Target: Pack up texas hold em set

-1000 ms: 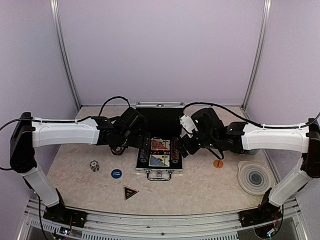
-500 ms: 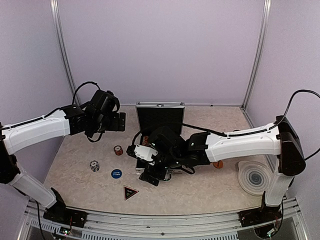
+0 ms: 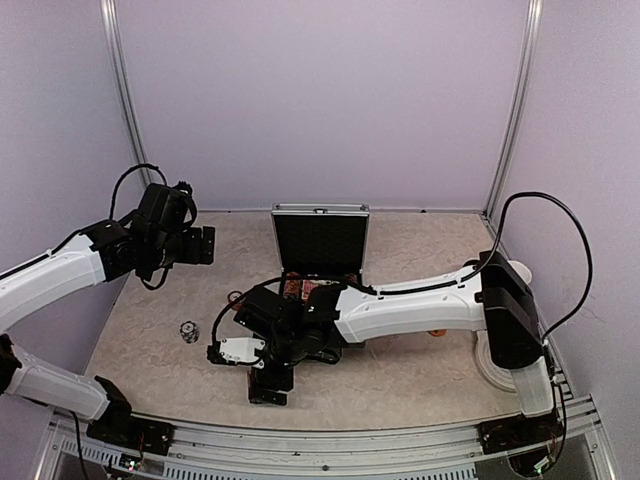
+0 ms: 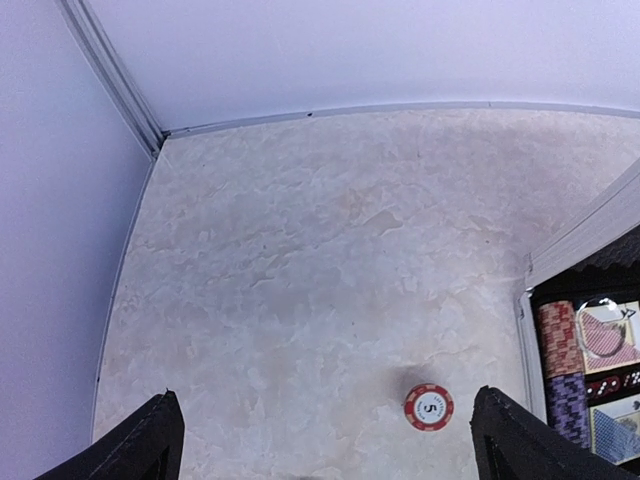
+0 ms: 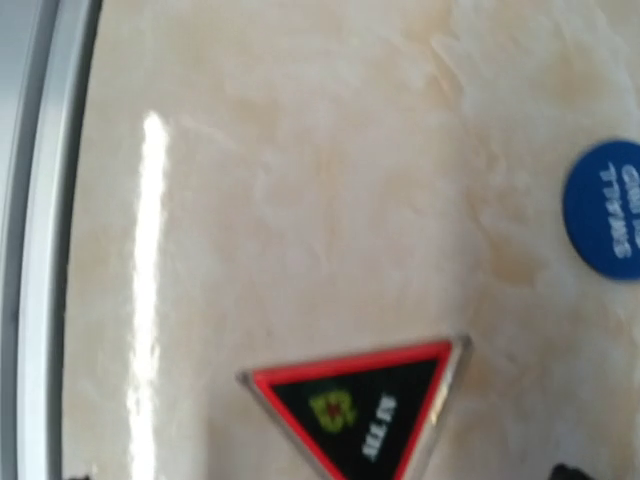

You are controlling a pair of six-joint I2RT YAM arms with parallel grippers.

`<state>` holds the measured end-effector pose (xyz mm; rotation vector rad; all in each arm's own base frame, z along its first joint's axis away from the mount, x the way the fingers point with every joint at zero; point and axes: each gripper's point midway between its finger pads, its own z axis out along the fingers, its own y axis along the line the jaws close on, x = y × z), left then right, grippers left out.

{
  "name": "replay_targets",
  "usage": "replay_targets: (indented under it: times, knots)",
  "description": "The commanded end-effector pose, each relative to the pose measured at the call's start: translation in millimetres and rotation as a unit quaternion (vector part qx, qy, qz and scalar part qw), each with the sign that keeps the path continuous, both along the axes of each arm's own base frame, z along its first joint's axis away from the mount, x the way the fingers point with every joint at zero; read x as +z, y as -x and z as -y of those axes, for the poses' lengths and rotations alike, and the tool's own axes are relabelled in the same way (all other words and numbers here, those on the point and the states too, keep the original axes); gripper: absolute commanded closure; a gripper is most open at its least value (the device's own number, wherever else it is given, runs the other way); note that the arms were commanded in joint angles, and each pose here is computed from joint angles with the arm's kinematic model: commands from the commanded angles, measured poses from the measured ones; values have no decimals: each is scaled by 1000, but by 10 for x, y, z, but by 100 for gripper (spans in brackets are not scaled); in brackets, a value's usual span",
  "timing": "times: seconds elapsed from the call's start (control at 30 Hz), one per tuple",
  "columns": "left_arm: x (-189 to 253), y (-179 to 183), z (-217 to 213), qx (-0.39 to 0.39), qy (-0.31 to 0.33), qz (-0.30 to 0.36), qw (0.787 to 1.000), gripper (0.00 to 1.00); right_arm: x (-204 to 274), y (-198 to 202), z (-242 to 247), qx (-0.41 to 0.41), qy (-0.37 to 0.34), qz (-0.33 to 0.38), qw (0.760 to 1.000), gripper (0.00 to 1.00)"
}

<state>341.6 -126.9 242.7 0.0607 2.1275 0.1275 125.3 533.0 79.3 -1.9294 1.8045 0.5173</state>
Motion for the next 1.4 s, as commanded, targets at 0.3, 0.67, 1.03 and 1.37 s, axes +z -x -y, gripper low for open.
replay_targets:
  times: [0.3,0.67,1.03,1.37]
  knots:
    - [-177,-20,-210,11,-6,6,1000,1,-363,-37,-187,-3,60,3,998,1]
    - [-233,-36,-228,14,-7,0,1000,1,-589,-80,-103,-24,93,3,995,1]
    - [-280,-47,-228,17,-8,-6,1000,1,-534,-48,-165,-37,83,-17,996,1]
    - [-315,-51,-235,19,-13,-10,1000,1,-599,-98,-154,-58,92,-13,994,1]
